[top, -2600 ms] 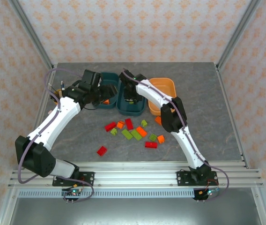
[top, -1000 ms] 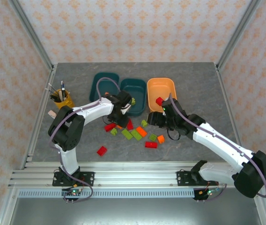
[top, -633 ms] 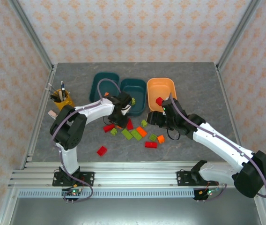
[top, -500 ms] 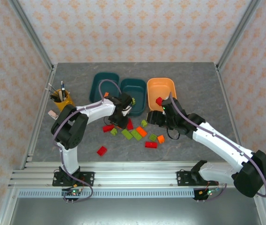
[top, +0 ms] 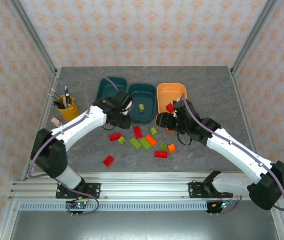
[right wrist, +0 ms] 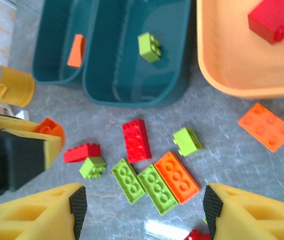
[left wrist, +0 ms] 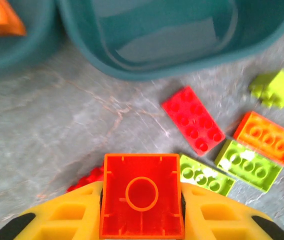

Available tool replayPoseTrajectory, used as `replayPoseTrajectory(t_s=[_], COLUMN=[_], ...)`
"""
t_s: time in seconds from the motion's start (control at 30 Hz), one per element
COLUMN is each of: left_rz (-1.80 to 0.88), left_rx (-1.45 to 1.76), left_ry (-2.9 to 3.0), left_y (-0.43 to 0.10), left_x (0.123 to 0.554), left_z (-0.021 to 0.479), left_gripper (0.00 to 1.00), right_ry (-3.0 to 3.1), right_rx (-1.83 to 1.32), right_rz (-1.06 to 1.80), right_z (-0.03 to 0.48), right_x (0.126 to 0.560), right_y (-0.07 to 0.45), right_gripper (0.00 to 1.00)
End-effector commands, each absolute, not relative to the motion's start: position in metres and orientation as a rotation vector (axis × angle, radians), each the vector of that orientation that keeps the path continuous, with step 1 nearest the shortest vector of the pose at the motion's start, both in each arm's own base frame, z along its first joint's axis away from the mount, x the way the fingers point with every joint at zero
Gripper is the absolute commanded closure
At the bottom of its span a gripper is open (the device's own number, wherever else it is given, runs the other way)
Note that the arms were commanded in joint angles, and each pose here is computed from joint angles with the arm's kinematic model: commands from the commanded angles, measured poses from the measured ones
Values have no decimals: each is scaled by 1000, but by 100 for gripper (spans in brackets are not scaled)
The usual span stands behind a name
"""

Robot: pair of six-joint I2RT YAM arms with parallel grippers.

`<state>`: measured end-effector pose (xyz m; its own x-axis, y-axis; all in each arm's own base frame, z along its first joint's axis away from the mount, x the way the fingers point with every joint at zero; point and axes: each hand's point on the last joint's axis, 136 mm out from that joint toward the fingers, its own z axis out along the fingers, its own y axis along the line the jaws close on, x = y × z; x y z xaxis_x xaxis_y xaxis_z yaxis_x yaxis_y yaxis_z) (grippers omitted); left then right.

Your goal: Sort the legos into containers by color

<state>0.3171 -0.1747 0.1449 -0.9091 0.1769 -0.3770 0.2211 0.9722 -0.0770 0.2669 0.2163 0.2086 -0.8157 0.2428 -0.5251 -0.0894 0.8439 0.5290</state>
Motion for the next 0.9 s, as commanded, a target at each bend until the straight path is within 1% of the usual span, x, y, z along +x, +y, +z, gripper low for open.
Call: replayPoseTrajectory(t_s=[0.0, 0.1, 0.2, 0.27, 0.4, 0.57, 0.73, 0.8, 0.87], left_rz=[-156, -247, -287, -289, -262, -224, -225, -230, -217], left_rx=[21, -146, -223, -256, -305, -330, -370, -378, -382], left_ry=[2744, 2715, 2711, 2728, 2789, 2843, 2875, 2890, 2907], left_y=[-138, -123, -119, -119, -117, -119, -121, -123, -122], left_x=[335, 366, 399, 419, 452, 474, 482, 483, 481], left_z=[166, 172, 170, 161, 131, 106, 81, 74, 69], left_gripper=[69, 69, 69, 69, 69, 69, 69, 68, 63], right_ry=[2268, 2219, 2209, 2211, 2226, 2340, 2358, 2369, 2375], right_rx=[102, 114, 122, 129, 188, 255, 242, 242, 244], right_rz=[788, 849, 909, 934, 967, 975, 975, 968, 963], right_z=[247, 259, 267, 271, 271, 255, 253, 250, 248], right_x=[285, 298, 313, 322, 343, 364, 368, 368, 368], right_y=[224, 238, 257, 267, 281, 293, 298, 298, 297], right_gripper=[34, 31, 27, 25, 18, 17, 17, 17, 17])
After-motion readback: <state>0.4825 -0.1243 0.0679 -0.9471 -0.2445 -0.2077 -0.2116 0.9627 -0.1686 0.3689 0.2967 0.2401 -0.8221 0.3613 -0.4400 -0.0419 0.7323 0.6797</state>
